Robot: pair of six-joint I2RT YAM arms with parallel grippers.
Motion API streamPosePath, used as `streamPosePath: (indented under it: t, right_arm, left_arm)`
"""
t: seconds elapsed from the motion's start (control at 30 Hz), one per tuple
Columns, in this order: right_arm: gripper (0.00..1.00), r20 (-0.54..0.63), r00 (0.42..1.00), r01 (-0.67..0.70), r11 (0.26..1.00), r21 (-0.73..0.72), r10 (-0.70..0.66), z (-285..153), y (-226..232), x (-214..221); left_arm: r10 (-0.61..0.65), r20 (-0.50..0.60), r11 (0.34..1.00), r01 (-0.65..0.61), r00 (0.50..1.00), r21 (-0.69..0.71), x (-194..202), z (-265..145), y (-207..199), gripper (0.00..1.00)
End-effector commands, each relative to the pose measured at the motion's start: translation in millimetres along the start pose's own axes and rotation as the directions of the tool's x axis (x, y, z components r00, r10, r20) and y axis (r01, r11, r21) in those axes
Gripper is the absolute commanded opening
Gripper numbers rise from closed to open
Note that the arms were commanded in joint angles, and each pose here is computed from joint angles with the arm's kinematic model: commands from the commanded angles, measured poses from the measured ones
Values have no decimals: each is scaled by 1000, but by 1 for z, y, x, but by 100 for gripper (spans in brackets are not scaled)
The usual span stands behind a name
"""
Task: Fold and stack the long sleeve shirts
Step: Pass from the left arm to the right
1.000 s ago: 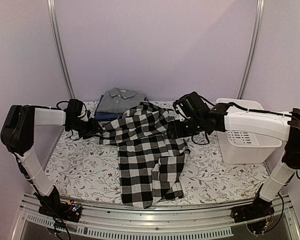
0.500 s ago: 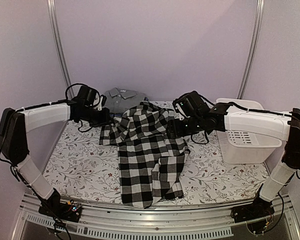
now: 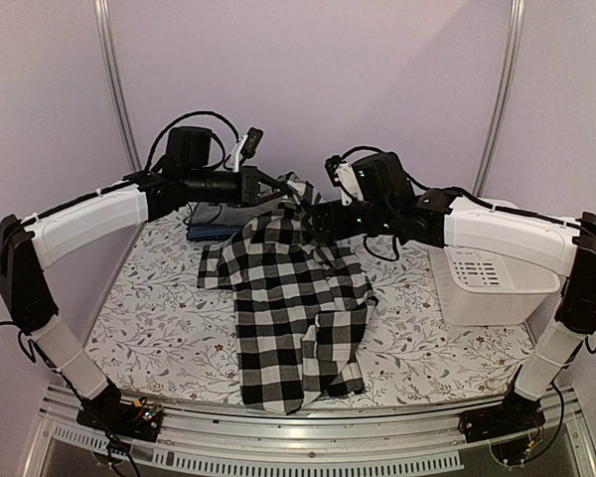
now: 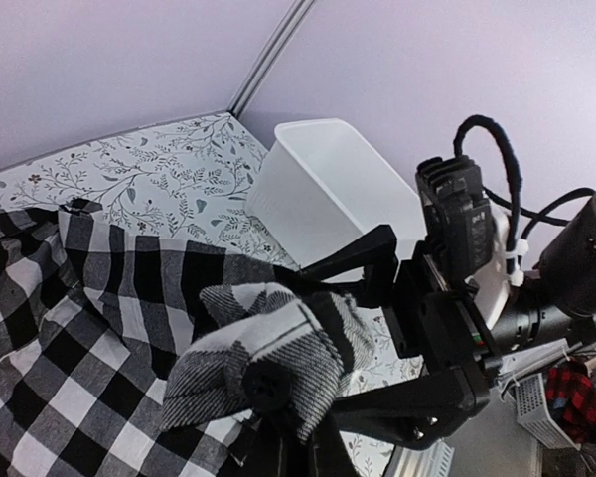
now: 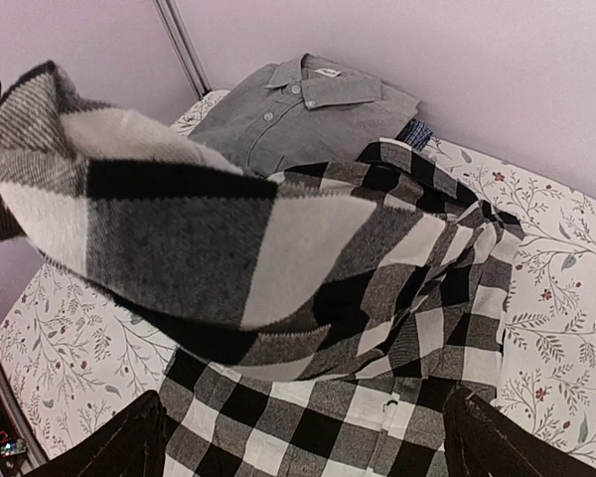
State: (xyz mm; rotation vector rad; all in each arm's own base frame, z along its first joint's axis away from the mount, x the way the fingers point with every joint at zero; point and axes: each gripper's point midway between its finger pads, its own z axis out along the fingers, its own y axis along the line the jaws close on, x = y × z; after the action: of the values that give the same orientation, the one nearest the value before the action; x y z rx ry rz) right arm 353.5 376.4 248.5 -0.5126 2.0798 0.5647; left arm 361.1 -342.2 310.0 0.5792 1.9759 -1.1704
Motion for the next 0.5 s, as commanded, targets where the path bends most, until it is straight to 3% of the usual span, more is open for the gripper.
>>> streamPosePath:
  t: [0.0, 0.13, 0.23, 0.33, 0.4, 0.47]
  right_arm:
    - [94, 88, 994, 57, 997, 54, -61, 8, -1, -28]
    - [89, 127, 990, 55, 994, 94, -66, 13, -6, -46]
    - [75, 119, 991, 55, 992, 114, -69, 25, -10, -51]
    - [49, 106, 992, 55, 984, 171, -74, 34, -21, -51]
    - [23, 104, 992, 38, 969, 245, -66, 33, -41, -55]
    - [4, 108, 993, 8, 947, 322, -45, 26, -66, -61]
  left_arm:
    - [12, 13, 988, -14, 1000, 154, -8, 10, -32, 0]
    - [6, 3, 984, -7, 1000, 178, -6, 15, -35, 0]
    - [0, 3, 980, -1, 1000, 201, -6, 15, -39, 0]
    - [-6, 17, 986, 3, 1000, 168, -9, 13, -34, 0]
    - [-29, 33, 997, 27, 999, 72, -9, 9, -17, 15]
    - [-91, 46, 990, 96, 995, -104, -3, 2, 22, 31]
